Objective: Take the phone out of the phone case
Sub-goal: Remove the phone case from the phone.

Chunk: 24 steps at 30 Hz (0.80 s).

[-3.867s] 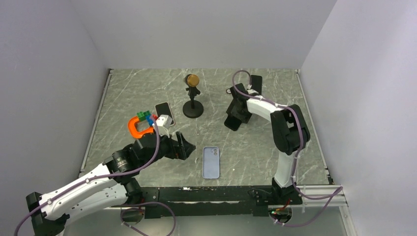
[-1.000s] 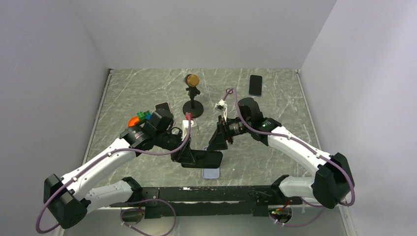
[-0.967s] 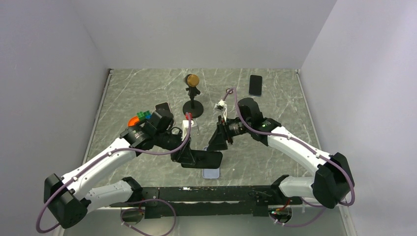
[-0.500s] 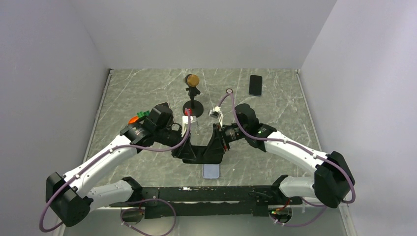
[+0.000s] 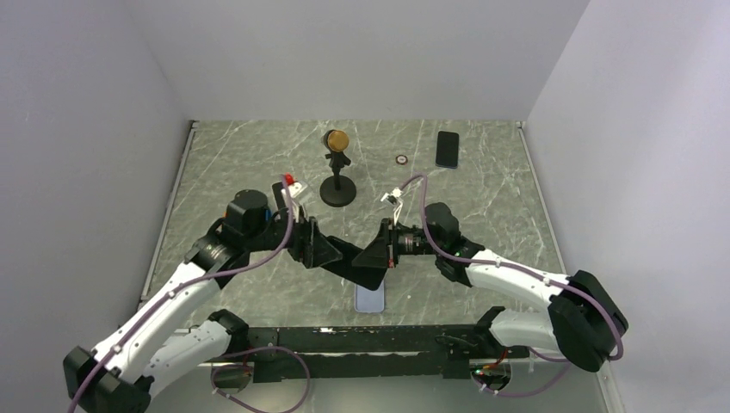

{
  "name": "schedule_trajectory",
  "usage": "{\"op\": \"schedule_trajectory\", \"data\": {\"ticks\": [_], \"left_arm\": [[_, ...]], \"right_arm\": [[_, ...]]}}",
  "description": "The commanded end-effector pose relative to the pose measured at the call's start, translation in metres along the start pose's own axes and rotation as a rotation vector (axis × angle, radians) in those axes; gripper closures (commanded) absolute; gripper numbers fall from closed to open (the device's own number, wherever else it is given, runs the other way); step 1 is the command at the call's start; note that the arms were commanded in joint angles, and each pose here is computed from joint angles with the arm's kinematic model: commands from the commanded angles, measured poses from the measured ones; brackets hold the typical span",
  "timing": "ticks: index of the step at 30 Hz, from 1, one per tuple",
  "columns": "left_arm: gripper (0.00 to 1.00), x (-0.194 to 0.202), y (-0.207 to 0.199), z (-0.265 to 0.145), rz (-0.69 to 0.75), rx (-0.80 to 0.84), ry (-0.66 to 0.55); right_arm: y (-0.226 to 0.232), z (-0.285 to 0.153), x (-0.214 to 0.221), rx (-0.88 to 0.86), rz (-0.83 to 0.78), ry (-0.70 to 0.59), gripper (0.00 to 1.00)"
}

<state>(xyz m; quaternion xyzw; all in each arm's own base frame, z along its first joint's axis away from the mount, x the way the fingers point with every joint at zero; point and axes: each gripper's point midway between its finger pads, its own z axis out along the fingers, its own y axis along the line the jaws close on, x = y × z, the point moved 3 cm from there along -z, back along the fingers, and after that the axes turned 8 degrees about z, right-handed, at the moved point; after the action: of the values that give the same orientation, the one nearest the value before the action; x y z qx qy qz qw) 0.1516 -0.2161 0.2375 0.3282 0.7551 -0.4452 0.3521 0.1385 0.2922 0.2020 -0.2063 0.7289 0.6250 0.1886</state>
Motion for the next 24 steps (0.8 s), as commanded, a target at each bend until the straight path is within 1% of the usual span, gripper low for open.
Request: {"op": "schedule_trajectory", "data": {"ticks": [1,3,7,11,13,16,19,21,24], "left_arm": [[0.07,-0.038,0.014,-0.014,-0.107,-0.198,-0.261],[0.01,-0.038,0.026,-0.023,-0.183,-0.315,-0.307],[0.01,-0.038,0.037,-0.035,-0.298,-0.421,-0.402],[0.01,-0.036,0.044,-0.040,-0.394,-0.466,-0.481],[0.01,-0.036,0.042,-0.035,-0.412,-0.414,-0.521],[0.02,-0.043,0.031,-0.022,-0.436,-0.246,-0.579],[0.05,-0.045,0.023,-0.010,-0.437,-0.104,-0.601],[0.06,-0.046,0.020,-0.005,-0.414,-0.058,-0.601],[0.09,-0.044,0.022,0.002,-0.418,-0.038,-0.578]], "right_arm": [[0.030,-0.002,-0.042,-0.138,0.082,-0.290,1.00],[0.027,-0.003,-0.046,-0.118,0.099,-0.327,1.00],[0.029,-0.011,-0.057,-0.075,0.119,-0.412,1.00],[0.030,-0.017,-0.065,-0.059,0.157,-0.488,1.00],[0.029,-0.020,-0.068,-0.048,0.177,-0.522,1.00],[0.030,-0.019,-0.071,-0.052,0.197,-0.528,1.00],[0.033,-0.018,-0.072,-0.094,0.219,-0.533,1.00],[0.033,-0.017,-0.071,-0.110,0.242,-0.528,1.00],[0.034,-0.015,-0.071,-0.141,0.259,-0.526,1.00]]}}
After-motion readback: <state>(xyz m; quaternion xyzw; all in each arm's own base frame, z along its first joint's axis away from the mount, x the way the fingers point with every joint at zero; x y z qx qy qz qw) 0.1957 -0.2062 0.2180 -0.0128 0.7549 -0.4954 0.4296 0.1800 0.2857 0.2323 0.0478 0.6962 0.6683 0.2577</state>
